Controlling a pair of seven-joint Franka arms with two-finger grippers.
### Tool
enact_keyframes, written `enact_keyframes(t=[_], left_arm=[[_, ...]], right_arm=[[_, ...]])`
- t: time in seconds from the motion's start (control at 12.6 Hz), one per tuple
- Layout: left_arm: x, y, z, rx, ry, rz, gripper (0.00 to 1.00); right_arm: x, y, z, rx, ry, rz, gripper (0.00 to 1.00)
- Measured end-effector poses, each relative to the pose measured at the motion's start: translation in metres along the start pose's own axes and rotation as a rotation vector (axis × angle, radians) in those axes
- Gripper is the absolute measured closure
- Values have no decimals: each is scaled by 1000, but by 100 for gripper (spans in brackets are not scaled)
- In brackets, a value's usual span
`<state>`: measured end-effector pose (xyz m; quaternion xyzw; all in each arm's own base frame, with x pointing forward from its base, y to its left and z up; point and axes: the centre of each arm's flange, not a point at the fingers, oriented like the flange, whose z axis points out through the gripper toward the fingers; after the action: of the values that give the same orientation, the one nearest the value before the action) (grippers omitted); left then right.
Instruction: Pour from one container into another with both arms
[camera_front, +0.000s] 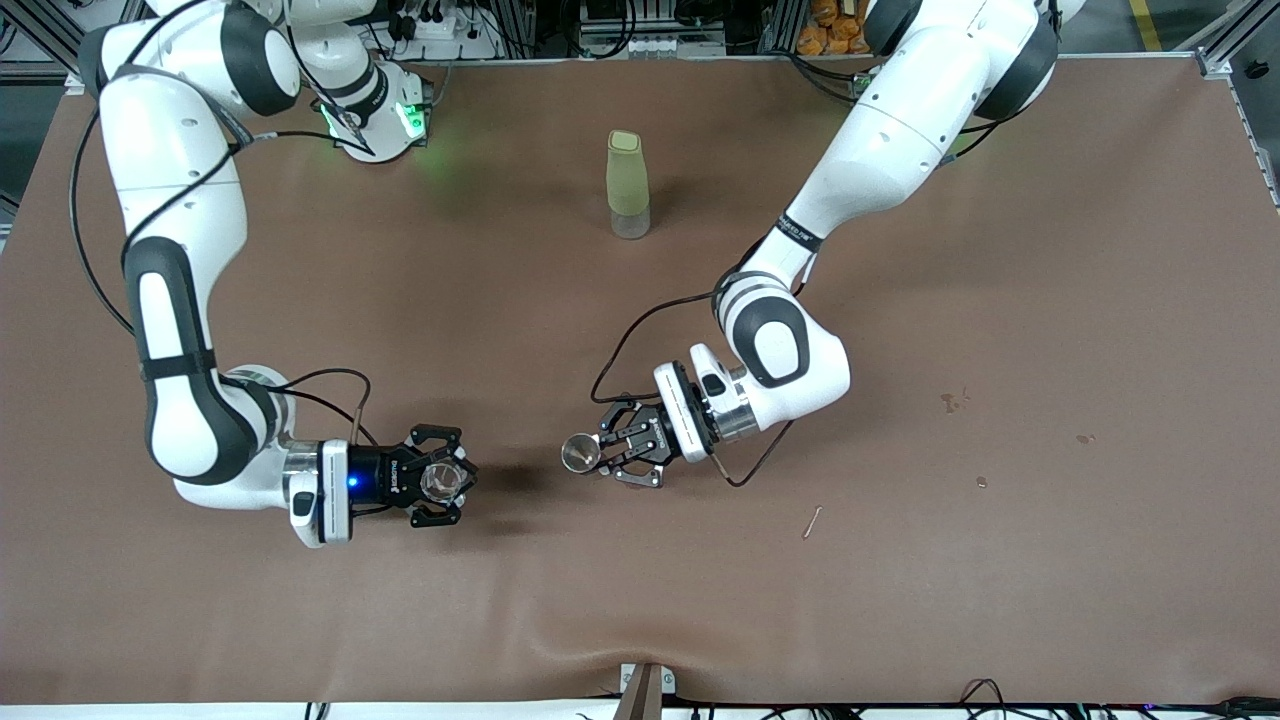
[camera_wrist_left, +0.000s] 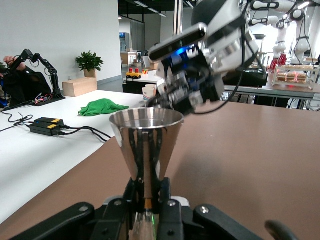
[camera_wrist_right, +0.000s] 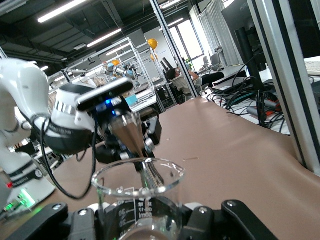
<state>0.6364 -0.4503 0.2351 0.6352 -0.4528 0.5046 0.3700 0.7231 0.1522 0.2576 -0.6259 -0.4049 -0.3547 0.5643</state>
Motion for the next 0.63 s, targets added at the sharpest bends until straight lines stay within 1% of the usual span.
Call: enact_keyframes(t=[0.32,0.48,0.63], left_arm=[[4,12,9,3,-18,57,80],[3,18,13,19,1,83,80],[2,19,13,37,17,92,80]], right_arm=[[58,-31,13,37,-3,95,88],[77,-50,26,50,-14,162,88],[97,-69,38,44,-26,237,88]])
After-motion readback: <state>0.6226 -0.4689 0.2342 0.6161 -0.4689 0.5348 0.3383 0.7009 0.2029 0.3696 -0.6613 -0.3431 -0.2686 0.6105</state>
